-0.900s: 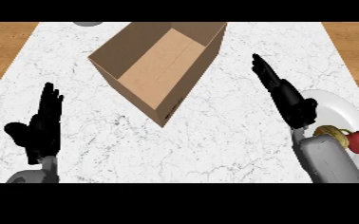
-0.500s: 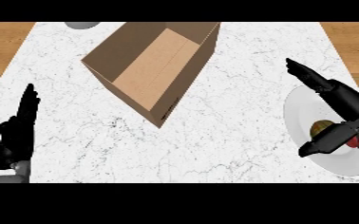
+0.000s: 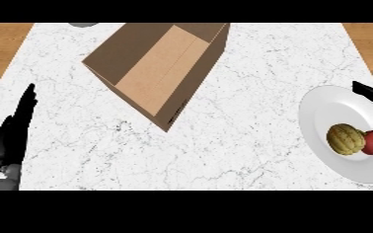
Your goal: Pick the bell pepper from the plate and place it in the cardboard box
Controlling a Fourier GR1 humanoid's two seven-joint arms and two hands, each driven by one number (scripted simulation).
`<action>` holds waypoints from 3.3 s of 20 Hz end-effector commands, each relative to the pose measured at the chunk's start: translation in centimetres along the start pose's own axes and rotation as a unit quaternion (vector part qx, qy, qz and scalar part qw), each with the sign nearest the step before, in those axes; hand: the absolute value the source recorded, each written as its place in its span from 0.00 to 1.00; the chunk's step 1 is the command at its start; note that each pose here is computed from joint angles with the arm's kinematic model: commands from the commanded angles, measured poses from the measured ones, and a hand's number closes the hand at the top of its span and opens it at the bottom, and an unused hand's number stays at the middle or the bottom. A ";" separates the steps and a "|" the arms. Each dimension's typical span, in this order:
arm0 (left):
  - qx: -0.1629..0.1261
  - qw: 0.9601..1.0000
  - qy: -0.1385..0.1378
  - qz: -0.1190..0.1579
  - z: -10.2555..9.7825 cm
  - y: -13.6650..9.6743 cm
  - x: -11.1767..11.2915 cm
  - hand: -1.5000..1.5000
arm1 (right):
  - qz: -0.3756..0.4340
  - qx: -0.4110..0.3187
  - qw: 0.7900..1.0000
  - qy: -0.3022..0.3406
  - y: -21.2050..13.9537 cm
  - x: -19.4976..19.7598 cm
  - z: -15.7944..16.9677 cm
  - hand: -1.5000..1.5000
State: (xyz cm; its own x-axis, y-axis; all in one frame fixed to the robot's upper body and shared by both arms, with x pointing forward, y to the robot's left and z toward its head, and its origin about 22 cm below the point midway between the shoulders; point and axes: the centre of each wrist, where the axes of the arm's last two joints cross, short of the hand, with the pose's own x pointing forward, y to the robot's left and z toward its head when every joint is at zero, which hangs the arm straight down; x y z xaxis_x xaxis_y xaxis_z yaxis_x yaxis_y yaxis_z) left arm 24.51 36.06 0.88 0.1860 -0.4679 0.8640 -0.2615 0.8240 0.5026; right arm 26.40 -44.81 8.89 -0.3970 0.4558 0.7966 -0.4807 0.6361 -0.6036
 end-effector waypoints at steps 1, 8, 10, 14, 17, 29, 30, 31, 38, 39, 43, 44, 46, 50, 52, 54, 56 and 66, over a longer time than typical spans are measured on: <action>-0.013 1.000 0.003 -0.013 -0.7 -0.5 0.3 0.50 | -0.002 0.039 0.996 -0.085 -2.3 -0.2 2.5 0.00; -0.022 1.000 -0.012 -0.014 -2.2 -0.1 2.1 0.50 | 0.202 0.145 0.968 -0.013 -5.8 1.4 4.7 0.00; -0.028 0.999 -0.012 -0.019 -1.8 -0.8 2.1 0.50 | 0.232 0.186 0.955 0.000 -6.0 1.2 5.1 0.00; -0.034 0.999 -0.009 -0.017 -1.9 -2.1 1.7 0.50 | 0.291 0.243 0.924 0.044 -6.8 0.7 5.8 0.00; -0.028 0.999 -0.015 -0.017 -2.6 -2.3 2.1 0.50 | 0.328 0.294 0.896 0.057 -4.5 -1.3 4.2 0.00; -0.026 0.999 -0.001 -0.020 -1.9 -1.3 1.1 0.50 | 0.362 0.331 0.869 0.068 -3.0 -5.8 0.6 0.00; -0.024 0.999 -0.006 -0.029 -2.8 -1.8 1.4 0.50 | 0.355 0.333 0.870 0.079 -3.4 -6.2 0.9 0.00; -0.017 0.999 0.002 -0.030 -3.0 0.1 2.8 0.50 | 0.359 0.339 0.866 0.078 -2.0 -6.4 -0.6 0.00; -0.023 0.999 0.007 -0.027 -2.2 -0.7 0.6 0.50 | 0.351 0.345 0.868 0.067 -3.7 -6.1 -0.6 0.00; -0.026 0.999 0.003 -0.023 -2.6 -0.9 3.0 0.50 | 0.339 0.341 0.875 0.061 -4.0 -6.3 0.5 0.00; -0.027 0.999 0.007 -0.025 -1.5 -0.9 1.3 0.50 | 0.332 0.352 0.874 0.039 -2.1 -7.2 0.0 0.00; -0.017 0.999 0.009 -0.027 -1.0 -1.2 0.4 0.50 | 0.321 0.359 0.876 0.034 -2.2 -7.0 1.1 0.00; -0.015 0.999 0.005 -0.034 -2.2 -0.4 0.8 0.50 | 0.324 0.371 0.870 0.020 -1.3 -7.0 0.6 0.00; -0.016 1.000 0.018 -0.020 -1.0 -0.3 0.0 0.50 | 0.321 0.370 0.872 0.014 -2.6 -5.7 -0.6 0.00; -0.019 0.999 0.005 -0.026 -2.3 0.6 1.5 0.50 | 0.334 0.379 0.863 0.027 -1.9 -6.5 0.7 0.00; -0.013 0.999 0.010 -0.030 -1.5 -0.3 0.2 0.50 | 0.364 0.380 0.849 0.047 -1.9 -5.7 -0.3 0.00; -0.015 1.000 0.012 -0.020 -1.4 0.1 0.8 0.50 | 0.362 0.380 0.849 0.063 -1.3 -6.7 2.6 0.00; -0.017 1.000 0.008 -0.025 -1.5 0.1 0.0 0.50 | 0.404 0.312 0.859 0.049 1.9 -8.0 -3.1 1.00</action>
State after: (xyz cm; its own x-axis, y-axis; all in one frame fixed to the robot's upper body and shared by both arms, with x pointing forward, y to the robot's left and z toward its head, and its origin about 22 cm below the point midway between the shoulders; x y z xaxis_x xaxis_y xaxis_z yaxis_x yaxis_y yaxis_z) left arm 26.12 36.02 1.18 0.2095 -0.5044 0.8377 -0.2189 0.8107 0.5429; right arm 29.53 -47.61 2.34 -0.6831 0.7244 0.0929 -0.4971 -0.3680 -0.7858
